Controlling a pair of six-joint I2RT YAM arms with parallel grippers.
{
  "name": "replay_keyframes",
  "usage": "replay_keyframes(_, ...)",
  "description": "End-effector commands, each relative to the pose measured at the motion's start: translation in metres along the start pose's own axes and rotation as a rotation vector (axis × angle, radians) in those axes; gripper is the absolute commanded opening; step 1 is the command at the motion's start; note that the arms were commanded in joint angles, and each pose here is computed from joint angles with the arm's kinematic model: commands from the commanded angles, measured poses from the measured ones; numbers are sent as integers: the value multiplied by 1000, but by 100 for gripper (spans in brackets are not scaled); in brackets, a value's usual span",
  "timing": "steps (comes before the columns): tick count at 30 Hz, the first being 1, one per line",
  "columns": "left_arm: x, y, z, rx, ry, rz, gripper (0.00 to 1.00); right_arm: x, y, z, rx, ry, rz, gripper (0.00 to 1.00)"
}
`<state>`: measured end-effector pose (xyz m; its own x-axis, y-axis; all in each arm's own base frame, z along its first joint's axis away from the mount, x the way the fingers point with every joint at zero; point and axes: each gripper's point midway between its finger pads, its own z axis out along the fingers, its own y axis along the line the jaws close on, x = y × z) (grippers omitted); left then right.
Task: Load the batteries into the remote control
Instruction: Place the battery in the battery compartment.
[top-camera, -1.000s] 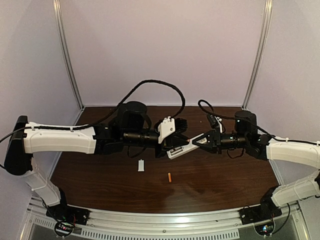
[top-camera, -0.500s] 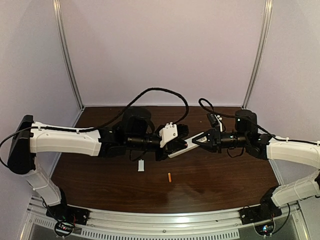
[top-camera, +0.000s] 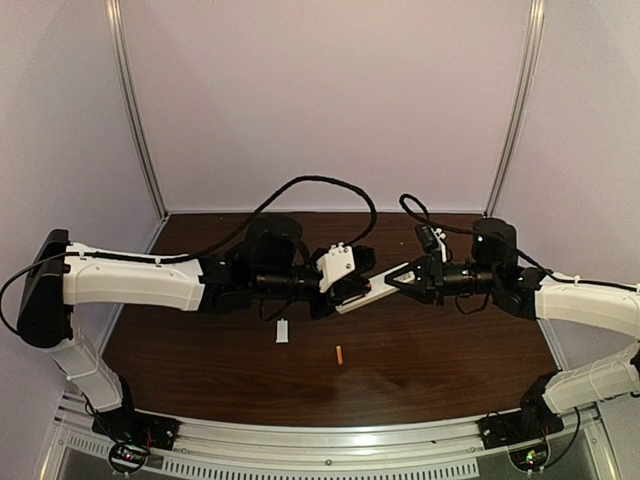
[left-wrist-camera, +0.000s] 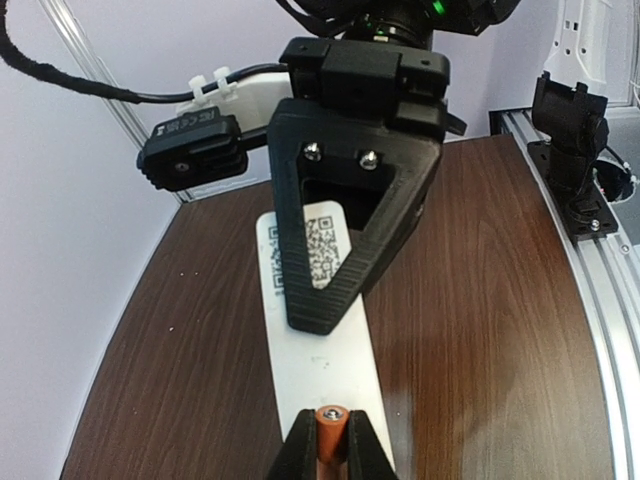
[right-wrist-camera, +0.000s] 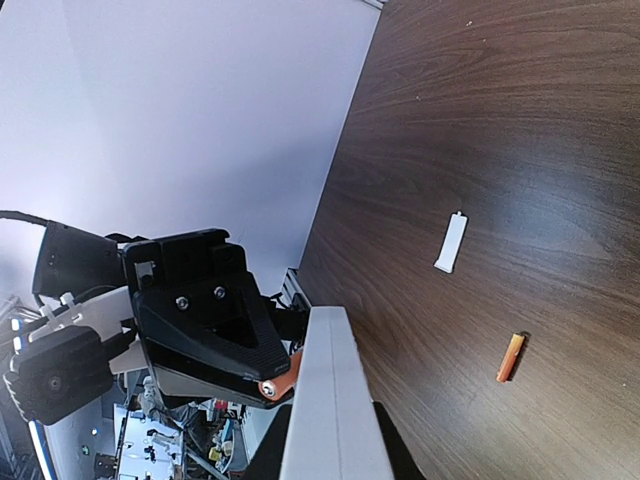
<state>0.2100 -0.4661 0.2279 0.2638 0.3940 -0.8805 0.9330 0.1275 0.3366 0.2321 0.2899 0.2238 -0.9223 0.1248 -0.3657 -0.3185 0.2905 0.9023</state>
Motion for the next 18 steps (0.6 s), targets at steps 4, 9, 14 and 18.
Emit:
replay_keyframes(4, 26, 7, 0, -58, 69, 19, 0, -7, 28, -4, -66, -17, -56, 0)
replay_keyframes(9, 38, 8, -1, -78, 112, 27, 0, -7, 29, -5, -65, -19, -59, 0)
replay_keyframes(14, 47, 11, -2, -99, 153, 39, 0, -9, 29, -6, -55, -21, -65, 0)
replay_keyframes(18, 57, 13, -5, -112, 192, 41, 0, -11, 28, -10, -38, -30, -69, 0)
